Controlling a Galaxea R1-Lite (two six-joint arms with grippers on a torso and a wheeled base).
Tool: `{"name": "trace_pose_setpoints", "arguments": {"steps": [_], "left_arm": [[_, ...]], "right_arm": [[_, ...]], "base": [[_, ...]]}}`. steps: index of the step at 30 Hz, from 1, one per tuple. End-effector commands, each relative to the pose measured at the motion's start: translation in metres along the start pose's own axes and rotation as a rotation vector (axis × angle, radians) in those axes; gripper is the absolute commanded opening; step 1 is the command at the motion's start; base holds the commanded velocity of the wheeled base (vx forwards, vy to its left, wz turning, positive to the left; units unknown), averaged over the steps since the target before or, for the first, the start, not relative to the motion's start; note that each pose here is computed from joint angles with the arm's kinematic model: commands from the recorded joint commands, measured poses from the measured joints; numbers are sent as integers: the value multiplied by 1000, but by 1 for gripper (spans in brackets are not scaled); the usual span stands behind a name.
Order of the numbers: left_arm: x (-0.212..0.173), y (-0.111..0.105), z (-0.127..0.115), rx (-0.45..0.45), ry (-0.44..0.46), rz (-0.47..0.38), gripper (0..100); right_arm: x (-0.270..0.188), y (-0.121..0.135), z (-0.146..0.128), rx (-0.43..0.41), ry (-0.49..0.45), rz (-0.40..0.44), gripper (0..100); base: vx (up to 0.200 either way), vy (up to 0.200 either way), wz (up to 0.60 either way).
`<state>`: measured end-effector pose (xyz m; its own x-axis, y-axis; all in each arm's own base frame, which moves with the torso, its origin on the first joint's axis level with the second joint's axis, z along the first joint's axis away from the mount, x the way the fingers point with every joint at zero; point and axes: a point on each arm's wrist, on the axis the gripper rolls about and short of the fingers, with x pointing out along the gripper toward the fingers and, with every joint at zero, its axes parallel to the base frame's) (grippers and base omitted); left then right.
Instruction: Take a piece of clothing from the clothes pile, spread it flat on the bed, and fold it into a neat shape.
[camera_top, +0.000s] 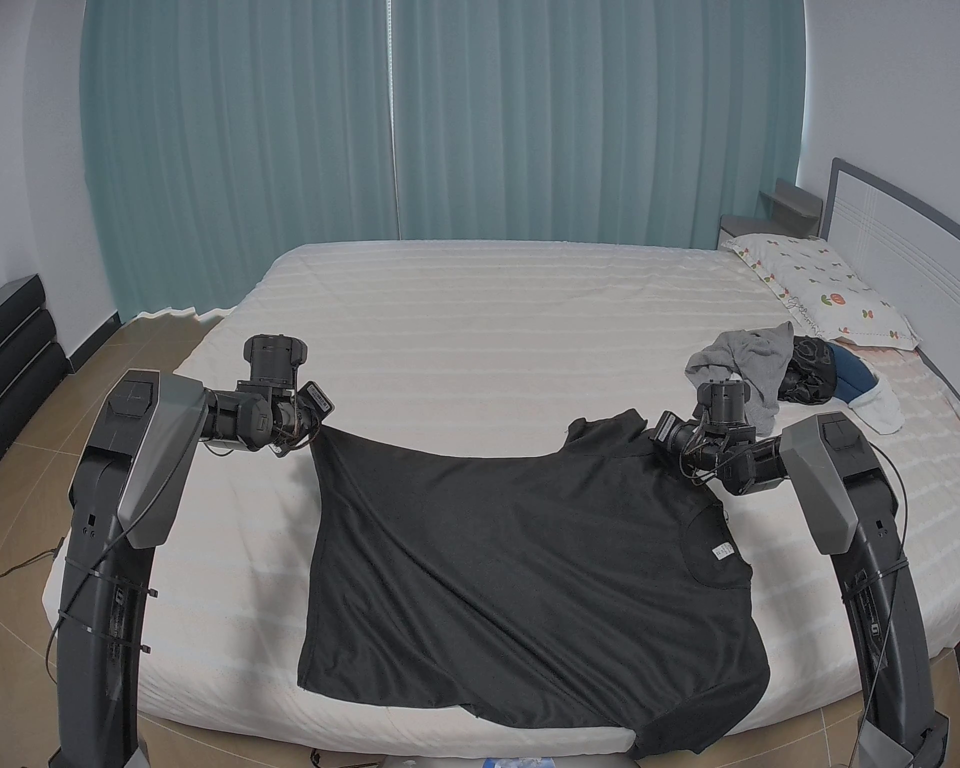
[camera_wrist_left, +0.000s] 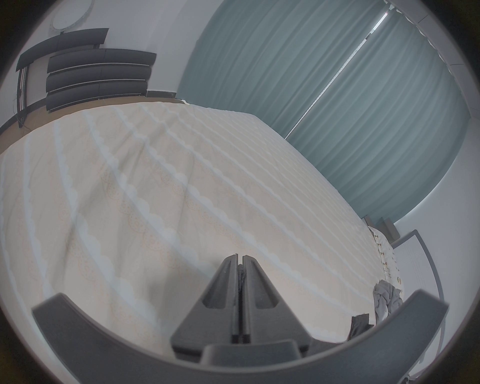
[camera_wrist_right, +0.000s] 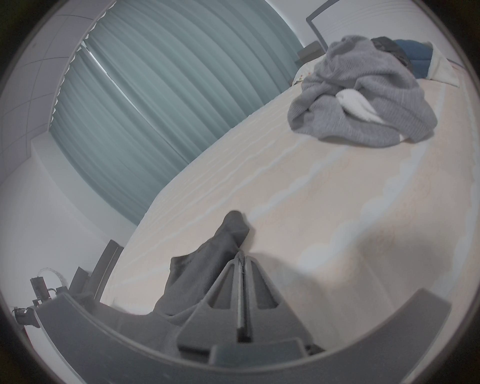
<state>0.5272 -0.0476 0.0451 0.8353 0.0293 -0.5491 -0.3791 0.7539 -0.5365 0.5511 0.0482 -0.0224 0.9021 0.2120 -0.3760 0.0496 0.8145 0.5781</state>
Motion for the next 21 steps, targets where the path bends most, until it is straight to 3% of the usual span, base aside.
{"name": "trace_pose_setpoints", "arguments": {"steps": [1,8,21], "left_arm": [[1,-1,0,0,-4,-3,0],[4,-3,-4,3,-5,-14,0],[12,-9,-14,8,-17,-49,0]], "right_arm": [[-7,5,21,-4,-76,30,0],[-26,17,63,-23,-211,88,0],[-36,14,88,-82,-321,157,0]], "base": [[0,0,0],[0,0,0],[0,0,0]]}}
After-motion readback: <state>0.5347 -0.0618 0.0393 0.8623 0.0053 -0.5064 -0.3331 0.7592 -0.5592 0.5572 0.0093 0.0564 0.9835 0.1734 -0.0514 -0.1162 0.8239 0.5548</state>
